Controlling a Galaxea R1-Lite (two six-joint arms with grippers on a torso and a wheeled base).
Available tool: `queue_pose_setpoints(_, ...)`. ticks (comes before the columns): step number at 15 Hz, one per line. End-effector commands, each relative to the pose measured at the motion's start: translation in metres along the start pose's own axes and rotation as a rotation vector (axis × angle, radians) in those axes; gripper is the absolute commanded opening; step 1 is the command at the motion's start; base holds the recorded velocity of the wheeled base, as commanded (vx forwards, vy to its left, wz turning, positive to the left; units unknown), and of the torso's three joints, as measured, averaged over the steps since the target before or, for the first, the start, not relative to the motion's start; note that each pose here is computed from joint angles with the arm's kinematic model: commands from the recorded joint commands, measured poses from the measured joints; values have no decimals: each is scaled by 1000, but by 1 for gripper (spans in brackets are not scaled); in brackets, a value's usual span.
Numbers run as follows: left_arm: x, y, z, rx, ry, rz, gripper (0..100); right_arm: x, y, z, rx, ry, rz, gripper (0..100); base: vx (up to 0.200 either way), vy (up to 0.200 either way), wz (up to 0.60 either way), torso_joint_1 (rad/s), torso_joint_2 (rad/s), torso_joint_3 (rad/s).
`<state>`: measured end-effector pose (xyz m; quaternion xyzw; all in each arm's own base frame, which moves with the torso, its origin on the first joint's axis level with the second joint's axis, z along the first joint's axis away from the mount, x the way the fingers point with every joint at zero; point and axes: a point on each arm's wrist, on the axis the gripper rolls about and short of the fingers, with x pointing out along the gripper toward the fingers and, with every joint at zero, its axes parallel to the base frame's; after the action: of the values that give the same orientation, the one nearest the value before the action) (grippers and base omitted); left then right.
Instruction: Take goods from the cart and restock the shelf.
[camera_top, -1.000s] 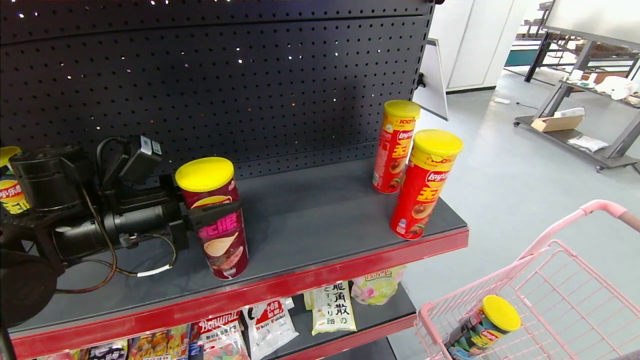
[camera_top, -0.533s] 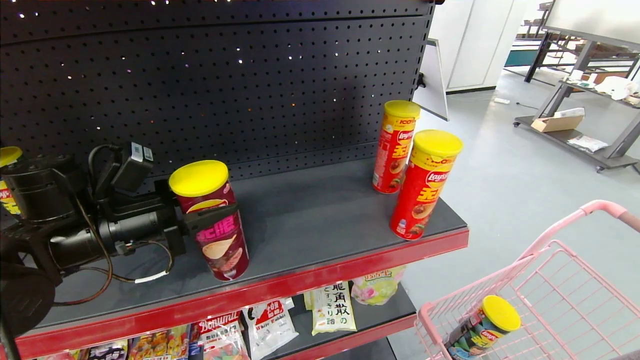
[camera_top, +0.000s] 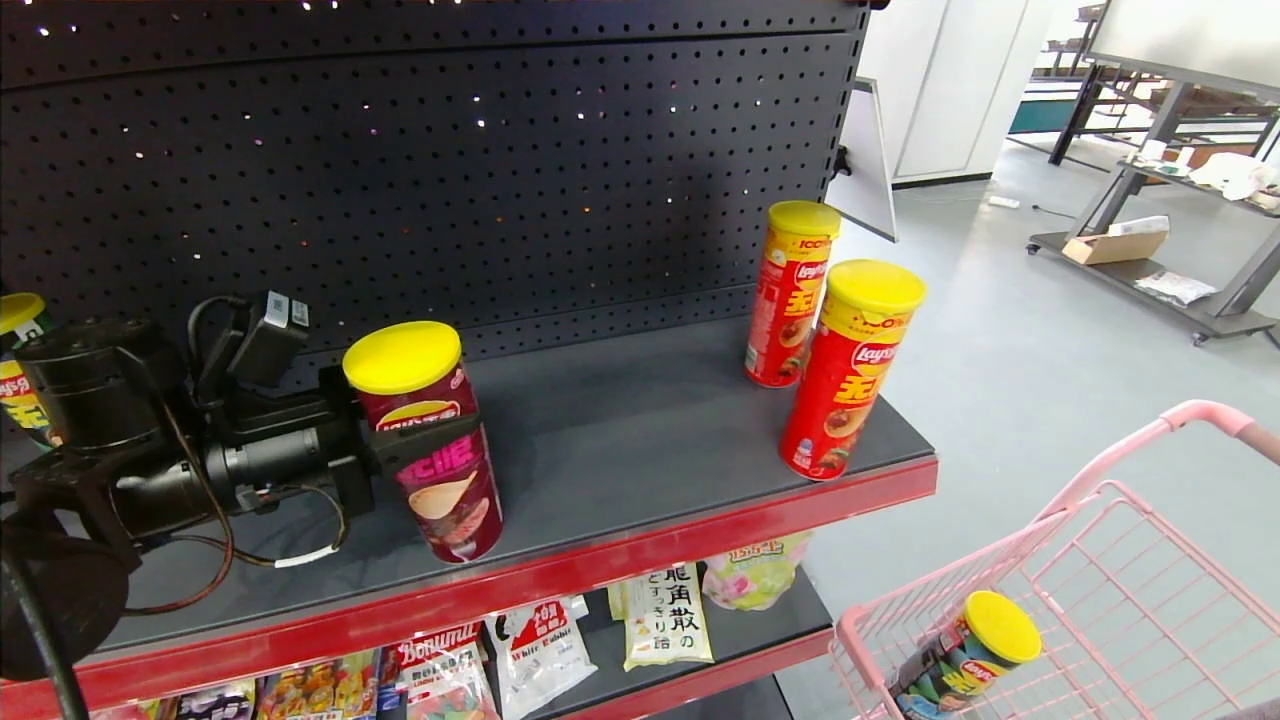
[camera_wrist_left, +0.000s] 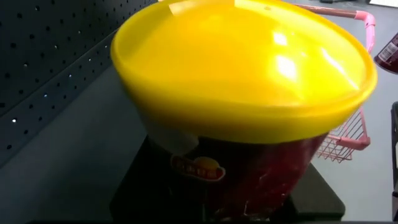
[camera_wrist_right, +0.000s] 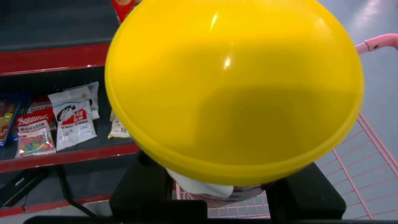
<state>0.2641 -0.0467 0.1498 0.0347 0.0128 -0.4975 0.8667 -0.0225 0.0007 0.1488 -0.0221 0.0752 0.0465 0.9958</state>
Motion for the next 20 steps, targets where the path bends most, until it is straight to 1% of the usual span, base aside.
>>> queue_pose_setpoints(1,3,3,-6,-18,14,-1,0,0,0,0,-1,1,1,0,0,0,0,0,0,0)
queue_pose_setpoints(2,3,4,-6,-20,12,0,0,0,0,0,-1,-1,-2,0,0,0,0,0,0,0)
queue_pose_setpoints(3,3,4,-5,-35,10,1,0,0,0,0,-1,-1,-4,0,0,0,0,0,0,0)
queue_pose_setpoints(5,2,3,-5,-35,4,0,0,0,0,0,-1,2,-4,0,0,0,0,0,0,0)
queue_pose_setpoints(7,3,4,-7,-44,5,0,0,0,0,0,-1,2,-4,0,0,0,0,0,0,0)
queue_pose_setpoints(10,3,4,-8,-43,4,-2,0,0,0,0,-1,1,-4,0,0,0,0,0,0,0)
queue_pose_setpoints(11,3,5,-8,-34,-2,0,100,0,0,0,-1,1,-5,0,0,0,0,0,0,0)
queue_pose_setpoints(12,4,6,-8,-23,-11,4,100,0,0,-1,-2,2,-5,0,0,0,0,0,0,0)
queue_pose_setpoints(13,4,7,-9,-26,-15,6,100,0,0,0,-1,1,-5,0,0,0,0,0,0,0)
queue_pose_setpoints(18,1,7,-5,4,-41,24,100,1,0,0,0,5,-5,0,0,0,0,0,0,0)
queue_pose_setpoints(19,-6,11,-2,6,-51,51,100,1,0,0,-2,5,-5,0,0,0,0,0,0,0)
queue_pose_setpoints(20,-12,11,3,6,-64,69,100,1,0,0,0,9,-5,0,0,0,0,0,0,0)
